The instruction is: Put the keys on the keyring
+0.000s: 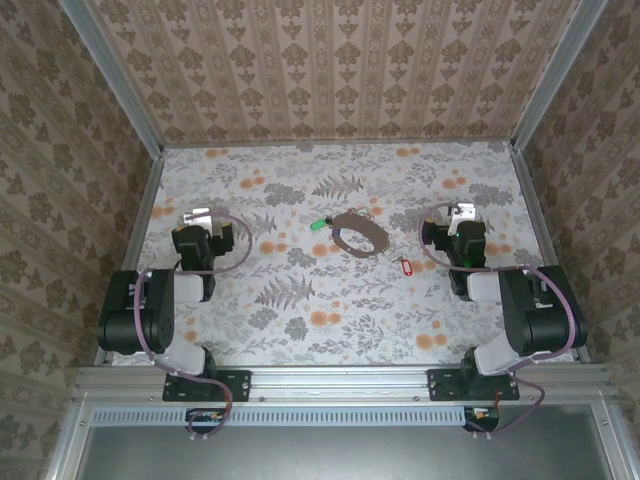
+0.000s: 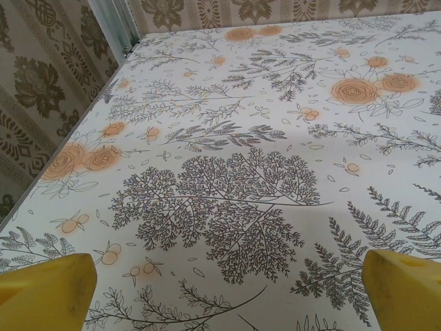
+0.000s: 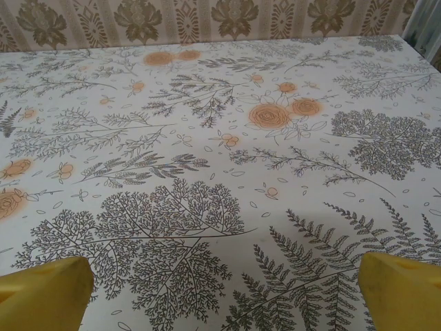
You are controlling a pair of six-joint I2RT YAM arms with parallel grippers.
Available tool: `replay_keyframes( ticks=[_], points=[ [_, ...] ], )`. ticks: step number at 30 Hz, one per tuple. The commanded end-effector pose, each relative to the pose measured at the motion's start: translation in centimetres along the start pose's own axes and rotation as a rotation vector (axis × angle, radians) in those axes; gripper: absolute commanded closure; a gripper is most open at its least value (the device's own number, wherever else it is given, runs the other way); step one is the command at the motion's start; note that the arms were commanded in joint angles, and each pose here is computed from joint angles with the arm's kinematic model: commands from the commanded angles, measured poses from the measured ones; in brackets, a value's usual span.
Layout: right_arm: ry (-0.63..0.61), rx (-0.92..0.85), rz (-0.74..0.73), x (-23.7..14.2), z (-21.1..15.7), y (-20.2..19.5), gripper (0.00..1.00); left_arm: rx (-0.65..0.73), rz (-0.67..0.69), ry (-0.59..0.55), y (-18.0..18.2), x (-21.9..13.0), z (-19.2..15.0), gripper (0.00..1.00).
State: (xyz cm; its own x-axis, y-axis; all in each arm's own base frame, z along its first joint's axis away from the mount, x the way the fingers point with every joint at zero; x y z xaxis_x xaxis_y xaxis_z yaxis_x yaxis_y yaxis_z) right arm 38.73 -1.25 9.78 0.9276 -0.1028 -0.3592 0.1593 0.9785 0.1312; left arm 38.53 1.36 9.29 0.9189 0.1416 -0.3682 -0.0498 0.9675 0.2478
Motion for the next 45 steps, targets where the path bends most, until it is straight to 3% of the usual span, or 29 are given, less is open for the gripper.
replay_keyframes(
  ticks=[1,45],
  points=[
    [-0.019,-0.008,0.028,0.07,0.36,0.6,0.0,0.005,-0.004,-0.032,-0.17,-0.16,0.67,0.0],
    [-0.016,0.0,0.032,0.12,0.35,0.52,0.0,-0.001,-0.017,-0.031,-0.16,-0.13,0.63,0.0]
  ],
)
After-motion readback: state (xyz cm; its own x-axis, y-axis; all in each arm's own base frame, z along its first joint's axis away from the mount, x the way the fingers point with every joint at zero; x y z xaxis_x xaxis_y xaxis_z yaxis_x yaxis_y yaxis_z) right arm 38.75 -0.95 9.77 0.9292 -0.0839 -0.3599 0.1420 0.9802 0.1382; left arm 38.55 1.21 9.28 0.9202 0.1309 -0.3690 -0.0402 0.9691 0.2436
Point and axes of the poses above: each hand's point on the last joint's axis, 136 mm out from that joint toward the fingers, its own x axis out along the fingers, its own y axis along the line the jaws close on, z = x × y, the point moved 1 cm from there along -x, back along the fingers, and after that the axes turned 8 degrees about x, right-handed, at the moved point
